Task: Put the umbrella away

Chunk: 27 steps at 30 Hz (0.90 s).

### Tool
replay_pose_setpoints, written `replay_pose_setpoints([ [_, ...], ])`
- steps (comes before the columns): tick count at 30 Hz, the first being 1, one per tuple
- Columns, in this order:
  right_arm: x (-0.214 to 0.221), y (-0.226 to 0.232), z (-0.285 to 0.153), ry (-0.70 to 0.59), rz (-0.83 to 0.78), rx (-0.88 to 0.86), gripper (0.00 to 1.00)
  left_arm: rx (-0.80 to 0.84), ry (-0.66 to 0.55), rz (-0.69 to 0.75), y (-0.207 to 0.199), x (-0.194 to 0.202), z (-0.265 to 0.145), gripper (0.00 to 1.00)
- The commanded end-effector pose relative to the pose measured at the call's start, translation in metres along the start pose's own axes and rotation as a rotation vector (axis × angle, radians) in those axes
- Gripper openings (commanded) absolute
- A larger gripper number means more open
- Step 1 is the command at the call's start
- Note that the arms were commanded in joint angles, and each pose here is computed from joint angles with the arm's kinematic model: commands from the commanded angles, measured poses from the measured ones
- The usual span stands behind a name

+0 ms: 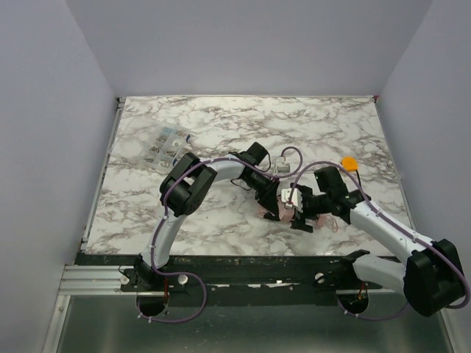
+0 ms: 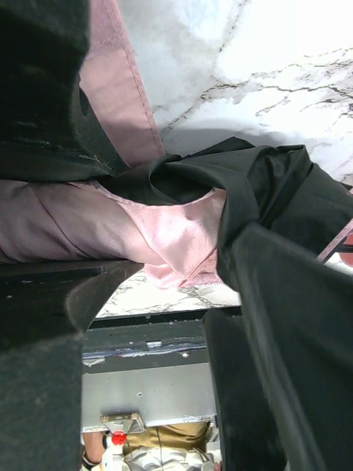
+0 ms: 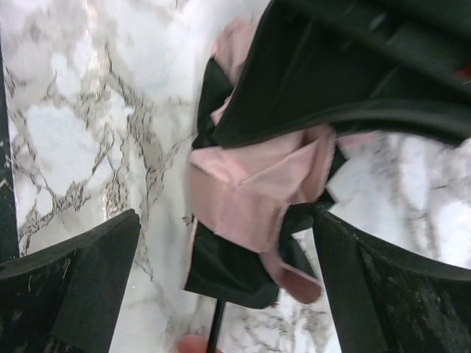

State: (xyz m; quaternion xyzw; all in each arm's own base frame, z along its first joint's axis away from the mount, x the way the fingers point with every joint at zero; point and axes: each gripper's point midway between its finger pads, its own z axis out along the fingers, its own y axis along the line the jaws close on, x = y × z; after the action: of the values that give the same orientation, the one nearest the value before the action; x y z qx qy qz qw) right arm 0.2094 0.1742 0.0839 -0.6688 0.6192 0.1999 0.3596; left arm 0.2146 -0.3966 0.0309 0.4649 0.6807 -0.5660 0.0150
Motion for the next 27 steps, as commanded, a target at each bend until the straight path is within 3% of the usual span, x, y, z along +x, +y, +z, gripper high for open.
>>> replay_pose_setpoints([
  [1,0.026,-0.007,0.014,0.054,-0.036,0.059,1.00,-0.278,0.321,-0.275,0.067,0.133,0.007,0.00],
  [9,0.050,-0.001,0.041,0.143,-0.053,0.037,0.94,-0.268,0.317,-0.274,0.065,0.131,0.008,0.00],
  [12,0.054,0.001,0.050,0.177,-0.052,0.014,0.82,-0.265,0.315,-0.274,0.065,0.131,0.008,0.00],
  [15,0.063,0.002,0.058,0.219,-0.030,-0.021,0.60,-0.259,0.311,-0.274,0.064,0.129,0.008,0.00],
  [20,0.074,0.014,0.063,0.274,-0.007,-0.101,0.34,-0.238,0.285,-0.283,0.060,0.118,0.007,0.00],
  [22,0.076,0.020,0.063,0.290,0.013,-0.145,0.28,-0.234,0.257,-0.278,0.057,0.109,0.005,0.00],
  [24,0.077,0.030,0.063,0.301,0.043,-0.214,0.25,-0.239,0.200,-0.251,0.052,0.091,0.001,0.08],
  [27,0.077,0.046,0.061,0.315,0.092,-0.321,0.21,-0.279,0.075,-0.187,0.044,0.058,-0.016,0.28],
])
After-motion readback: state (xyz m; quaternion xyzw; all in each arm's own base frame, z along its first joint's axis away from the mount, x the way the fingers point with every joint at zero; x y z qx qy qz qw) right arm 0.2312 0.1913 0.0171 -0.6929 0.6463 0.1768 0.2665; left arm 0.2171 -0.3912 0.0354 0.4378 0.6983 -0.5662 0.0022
